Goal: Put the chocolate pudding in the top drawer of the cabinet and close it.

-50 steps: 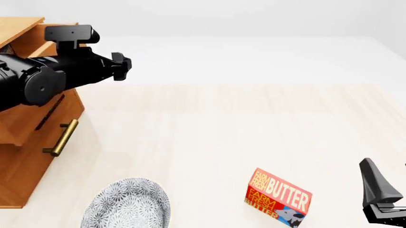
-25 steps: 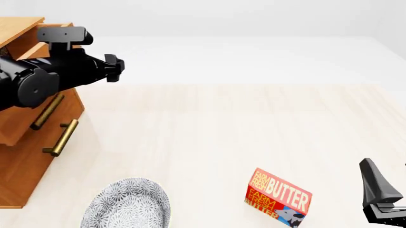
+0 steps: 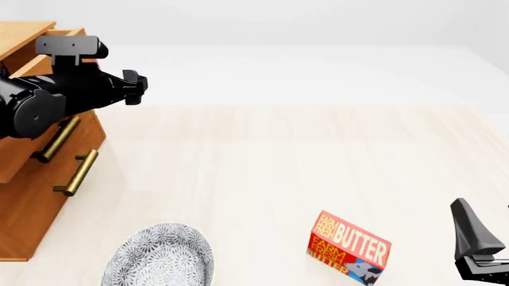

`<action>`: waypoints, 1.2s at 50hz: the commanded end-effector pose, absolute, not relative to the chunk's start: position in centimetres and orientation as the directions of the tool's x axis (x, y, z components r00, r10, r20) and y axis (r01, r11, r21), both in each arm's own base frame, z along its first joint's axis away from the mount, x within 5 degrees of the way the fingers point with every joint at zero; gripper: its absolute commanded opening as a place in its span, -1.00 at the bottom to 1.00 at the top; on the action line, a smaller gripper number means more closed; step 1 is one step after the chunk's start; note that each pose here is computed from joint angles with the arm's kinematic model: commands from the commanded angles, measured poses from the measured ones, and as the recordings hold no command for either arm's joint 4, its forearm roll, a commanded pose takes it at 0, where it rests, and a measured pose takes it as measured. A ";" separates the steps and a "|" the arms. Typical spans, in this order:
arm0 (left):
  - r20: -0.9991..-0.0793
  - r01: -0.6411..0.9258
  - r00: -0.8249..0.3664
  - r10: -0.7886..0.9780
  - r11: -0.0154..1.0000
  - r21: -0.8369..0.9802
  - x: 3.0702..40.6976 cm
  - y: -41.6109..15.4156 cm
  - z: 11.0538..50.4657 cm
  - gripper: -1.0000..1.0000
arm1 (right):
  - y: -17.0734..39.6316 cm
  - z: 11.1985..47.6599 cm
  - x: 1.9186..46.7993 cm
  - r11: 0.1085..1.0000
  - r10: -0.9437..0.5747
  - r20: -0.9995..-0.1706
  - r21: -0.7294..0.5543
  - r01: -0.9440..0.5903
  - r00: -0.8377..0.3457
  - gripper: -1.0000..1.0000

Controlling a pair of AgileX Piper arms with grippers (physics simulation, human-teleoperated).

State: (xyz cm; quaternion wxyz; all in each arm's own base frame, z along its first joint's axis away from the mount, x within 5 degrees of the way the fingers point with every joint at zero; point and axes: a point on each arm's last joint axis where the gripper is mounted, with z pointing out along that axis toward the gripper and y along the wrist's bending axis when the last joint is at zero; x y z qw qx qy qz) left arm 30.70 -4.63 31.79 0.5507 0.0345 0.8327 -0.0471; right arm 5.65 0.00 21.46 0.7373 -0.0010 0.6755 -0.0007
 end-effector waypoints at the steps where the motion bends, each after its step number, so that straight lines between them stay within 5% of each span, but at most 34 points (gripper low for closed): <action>1: -0.838 -0.026 -0.467 -0.281 0.952 -0.305 30.4 -4.1 29.8 1.00 | 0.0 21.5 5.7 1.000 -0.002 -0.996 -0.002 0.000 0.087 1.00; 60: -0.839 -0.131 -0.448 -0.308 0.951 -0.279 29.8 -0.5 28.4 1.00 | 0.0 21.5 5.7 1.000 -0.002 -0.996 -0.002 0.000 0.087 1.00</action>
